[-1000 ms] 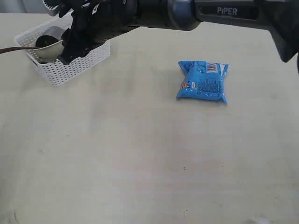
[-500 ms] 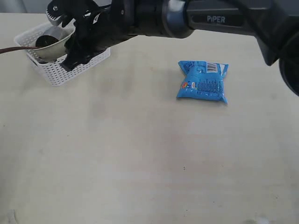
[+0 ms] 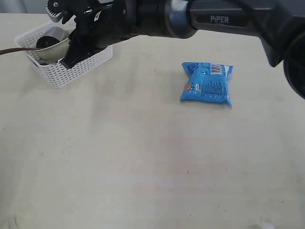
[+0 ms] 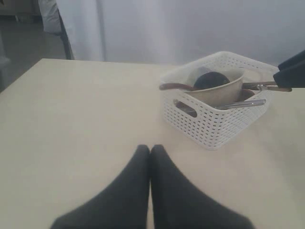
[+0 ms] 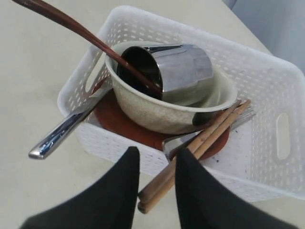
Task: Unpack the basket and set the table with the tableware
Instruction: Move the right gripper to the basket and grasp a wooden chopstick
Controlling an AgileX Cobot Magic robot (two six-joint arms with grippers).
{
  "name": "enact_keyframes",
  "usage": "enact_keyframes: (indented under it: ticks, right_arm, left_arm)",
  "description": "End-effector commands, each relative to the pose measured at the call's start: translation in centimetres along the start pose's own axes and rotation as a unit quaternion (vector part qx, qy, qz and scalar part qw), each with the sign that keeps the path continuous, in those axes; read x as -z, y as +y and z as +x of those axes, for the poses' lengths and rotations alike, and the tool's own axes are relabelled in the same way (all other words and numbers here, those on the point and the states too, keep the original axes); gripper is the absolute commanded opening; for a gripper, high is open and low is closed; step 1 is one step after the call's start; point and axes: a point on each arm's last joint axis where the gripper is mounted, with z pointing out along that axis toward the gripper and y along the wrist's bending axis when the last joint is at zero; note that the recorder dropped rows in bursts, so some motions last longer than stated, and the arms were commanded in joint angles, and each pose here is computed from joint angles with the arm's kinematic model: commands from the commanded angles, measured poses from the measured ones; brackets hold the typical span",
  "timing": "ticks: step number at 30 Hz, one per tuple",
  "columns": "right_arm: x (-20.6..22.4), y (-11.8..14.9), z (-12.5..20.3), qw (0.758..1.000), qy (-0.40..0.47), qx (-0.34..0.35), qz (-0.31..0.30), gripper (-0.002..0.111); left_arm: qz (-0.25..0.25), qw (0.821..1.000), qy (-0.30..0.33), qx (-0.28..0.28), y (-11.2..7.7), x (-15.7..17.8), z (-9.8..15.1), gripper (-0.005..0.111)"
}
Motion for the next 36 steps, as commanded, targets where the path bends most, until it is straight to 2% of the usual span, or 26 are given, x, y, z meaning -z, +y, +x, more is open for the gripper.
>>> enact_keyframes:
  ticks: [1,29,32,36]
  right_arm:
    - [0.01,-0.13,-0.13,1.000,-0.004,0.007,0.005,0.026]
    - [-0.36,-0.17,0.10,1.000,-0.006,-0.009,0.009,0.026]
    - [-0.35,-0.26,0.13,1.000,-0.006,-0.009,0.010,0.020]
    - [-0.33,-0.46,0.19,1.000,-0.006,-0.011,0.012,0.003]
  left_arm:
    - [-0.001,1.000,0.000,0.000,0.01,-0.05,0.17,0.000]
    - [-0.001,1.000,0.000,0.000,0.01,-0.05,0.17,0.000]
    - [-0.001,1.000,0.000,0.000,0.01,-0.05,0.17,0.000]
    - [-0.001,1.000,0.000,0.000,0.01,-0.05,0.17,0.000]
